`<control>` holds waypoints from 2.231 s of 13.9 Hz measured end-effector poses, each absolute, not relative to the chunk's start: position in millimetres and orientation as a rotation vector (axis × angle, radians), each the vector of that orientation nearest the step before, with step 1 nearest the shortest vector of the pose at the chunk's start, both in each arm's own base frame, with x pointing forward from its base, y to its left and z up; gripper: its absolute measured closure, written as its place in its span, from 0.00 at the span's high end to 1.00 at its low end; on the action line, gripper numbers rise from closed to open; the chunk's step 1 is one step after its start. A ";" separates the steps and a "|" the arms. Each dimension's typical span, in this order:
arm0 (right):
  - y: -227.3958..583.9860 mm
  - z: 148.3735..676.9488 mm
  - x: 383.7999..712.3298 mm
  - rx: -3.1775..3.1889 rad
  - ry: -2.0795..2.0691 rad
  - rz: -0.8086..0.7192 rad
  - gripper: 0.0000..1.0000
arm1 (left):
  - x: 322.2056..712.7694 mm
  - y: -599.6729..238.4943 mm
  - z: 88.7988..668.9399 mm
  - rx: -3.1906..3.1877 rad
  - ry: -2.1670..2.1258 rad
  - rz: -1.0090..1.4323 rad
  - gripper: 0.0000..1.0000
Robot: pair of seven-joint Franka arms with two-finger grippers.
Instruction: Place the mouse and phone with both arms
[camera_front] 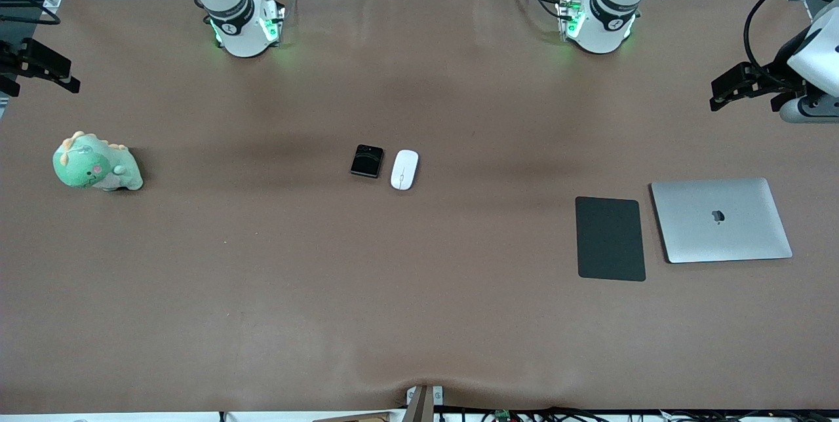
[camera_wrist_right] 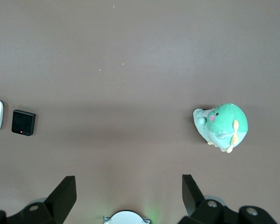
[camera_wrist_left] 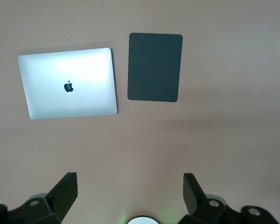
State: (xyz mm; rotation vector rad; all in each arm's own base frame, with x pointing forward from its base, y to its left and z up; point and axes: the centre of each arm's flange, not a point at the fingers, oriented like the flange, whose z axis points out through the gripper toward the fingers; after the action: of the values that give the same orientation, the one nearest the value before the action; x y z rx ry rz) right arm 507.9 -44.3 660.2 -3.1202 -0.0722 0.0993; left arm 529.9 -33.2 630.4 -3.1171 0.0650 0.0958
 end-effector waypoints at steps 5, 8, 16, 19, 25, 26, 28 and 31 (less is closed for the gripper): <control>-44.3 660.2 507.9 -3.120 -0.072 0.099 1.00 | 524.1 -32.8 631.4 -3.114 0.064 0.137 1.00; -44.3 660.2 507.9 -3.120 -0.072 0.099 1.00 | 524.0 -32.9 631.3 -3.114 0.064 0.138 1.00; -39.9 660.5 508.6 -3.121 -0.085 0.095 1.00 | 517.4 -83.8 646.8 -3.111 0.205 0.092 1.00; -39.7 660.0 509.2 -3.121 -0.086 0.093 1.00 | 512.5 -107.4 652.5 -3.104 0.268 0.077 1.00; -36.1 651.2 516.8 -3.118 -0.096 0.113 1.00 | 506.9 -123.5 650.0 -3.130 0.313 0.118 1.00; -37.5 648.4 518.6 -3.118 -0.091 0.121 1.00 | 503.9 -131.7 648.3 -3.130 0.338 0.139 1.00; -39.8 642.8 522.7 -3.117 -0.084 0.130 1.00 | 495.5 -158.0 643.7 -3.115 0.380 0.175 1.00; -48.2 626.4 532.8 -3.115 -0.059 0.165 1.00 | 480.9 -217.0 627.9 -3.105 0.377 0.233 1.00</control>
State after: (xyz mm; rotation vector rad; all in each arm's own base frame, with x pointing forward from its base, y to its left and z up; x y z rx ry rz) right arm 532.8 -48.2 626.4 -3.1148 -0.0587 0.1653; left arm 480.9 -217.0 627.9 -3.1052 0.3771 0.2332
